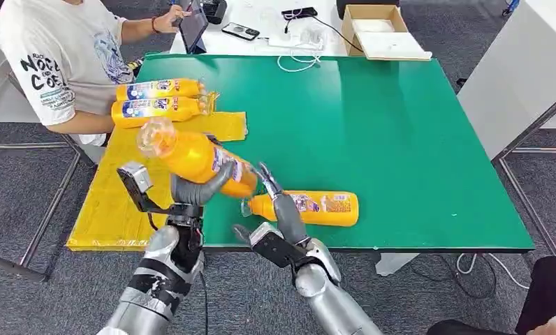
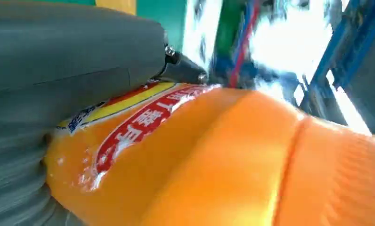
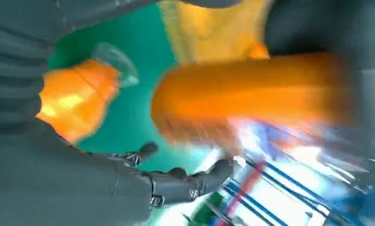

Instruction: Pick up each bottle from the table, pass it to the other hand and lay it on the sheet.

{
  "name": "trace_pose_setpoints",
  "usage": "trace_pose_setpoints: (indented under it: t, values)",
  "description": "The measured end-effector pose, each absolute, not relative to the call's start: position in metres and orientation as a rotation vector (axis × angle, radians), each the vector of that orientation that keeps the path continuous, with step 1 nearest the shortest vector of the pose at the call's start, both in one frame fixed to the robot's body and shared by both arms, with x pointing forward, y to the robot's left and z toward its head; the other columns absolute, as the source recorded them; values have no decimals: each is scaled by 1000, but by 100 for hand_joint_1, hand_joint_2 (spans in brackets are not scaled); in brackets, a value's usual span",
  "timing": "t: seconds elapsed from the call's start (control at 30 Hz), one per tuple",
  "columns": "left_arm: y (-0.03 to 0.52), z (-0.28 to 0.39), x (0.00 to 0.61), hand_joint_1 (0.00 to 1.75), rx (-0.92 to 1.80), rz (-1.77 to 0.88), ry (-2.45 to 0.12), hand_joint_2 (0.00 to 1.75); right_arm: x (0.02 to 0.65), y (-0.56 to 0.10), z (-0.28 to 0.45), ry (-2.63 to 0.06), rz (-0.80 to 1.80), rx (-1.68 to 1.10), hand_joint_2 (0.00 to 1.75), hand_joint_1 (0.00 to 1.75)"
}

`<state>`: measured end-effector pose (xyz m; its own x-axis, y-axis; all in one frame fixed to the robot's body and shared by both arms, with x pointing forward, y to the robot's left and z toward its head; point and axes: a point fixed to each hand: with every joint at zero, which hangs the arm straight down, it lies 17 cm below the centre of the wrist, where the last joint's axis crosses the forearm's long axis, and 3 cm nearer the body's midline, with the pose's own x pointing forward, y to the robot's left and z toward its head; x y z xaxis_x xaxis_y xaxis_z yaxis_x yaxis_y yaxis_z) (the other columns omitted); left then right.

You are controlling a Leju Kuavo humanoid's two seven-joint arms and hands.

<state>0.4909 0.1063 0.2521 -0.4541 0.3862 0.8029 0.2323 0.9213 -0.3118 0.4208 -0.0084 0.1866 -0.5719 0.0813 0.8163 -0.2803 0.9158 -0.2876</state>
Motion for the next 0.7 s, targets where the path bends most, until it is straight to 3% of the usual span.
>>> trace_pose_setpoints:
  t: [0.3, 0.53, 0.57, 0.7]
  values:
    - [175, 284, 516, 175, 248, 91, -2264, 175, 410, -46, 255, -2337, 277, 48, 0, 0]
    - [198, 280, 527, 175, 464, 24, -2248, 175, 404, -68, 275, -2380, 147, -5, 0, 0]
    - [202, 279, 528, 175, 579, -23, -2244, 175, 404, -80, 280, -2384, 76, -41, 175, 0]
    - [203, 256, 540, 175, 951, -447, -2157, 175, 404, -117, 292, -2379, -121, -115, 175, 0]
